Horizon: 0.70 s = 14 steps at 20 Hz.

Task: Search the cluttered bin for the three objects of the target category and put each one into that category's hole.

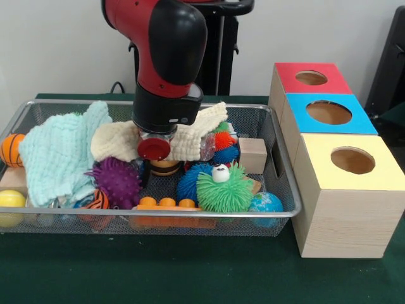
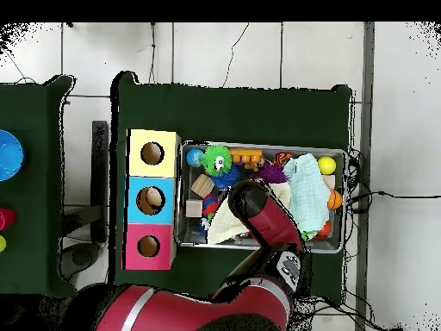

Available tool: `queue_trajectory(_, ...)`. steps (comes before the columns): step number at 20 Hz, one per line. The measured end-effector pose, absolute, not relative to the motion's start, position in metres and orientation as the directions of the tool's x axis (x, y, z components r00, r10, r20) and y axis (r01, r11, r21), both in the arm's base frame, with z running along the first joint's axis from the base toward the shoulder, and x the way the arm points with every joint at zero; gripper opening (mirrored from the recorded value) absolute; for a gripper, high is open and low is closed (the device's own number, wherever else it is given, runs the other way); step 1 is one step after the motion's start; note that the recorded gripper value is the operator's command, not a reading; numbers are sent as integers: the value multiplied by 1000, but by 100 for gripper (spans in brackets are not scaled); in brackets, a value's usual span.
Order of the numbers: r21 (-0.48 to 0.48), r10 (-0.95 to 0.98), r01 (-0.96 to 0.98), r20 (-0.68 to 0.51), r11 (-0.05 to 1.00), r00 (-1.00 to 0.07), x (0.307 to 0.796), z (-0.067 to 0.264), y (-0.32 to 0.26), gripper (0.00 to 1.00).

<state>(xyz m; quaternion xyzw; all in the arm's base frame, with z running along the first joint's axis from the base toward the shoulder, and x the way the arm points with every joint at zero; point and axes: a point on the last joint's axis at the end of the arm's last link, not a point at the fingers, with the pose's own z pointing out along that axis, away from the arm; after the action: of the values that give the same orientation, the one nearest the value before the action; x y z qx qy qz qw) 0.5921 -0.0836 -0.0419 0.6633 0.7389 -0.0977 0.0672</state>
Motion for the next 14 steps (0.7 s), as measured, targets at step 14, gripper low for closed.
queue_trajectory(14, -55, 967, 993, -231, 100, -110, 594, -44, -87, 100)
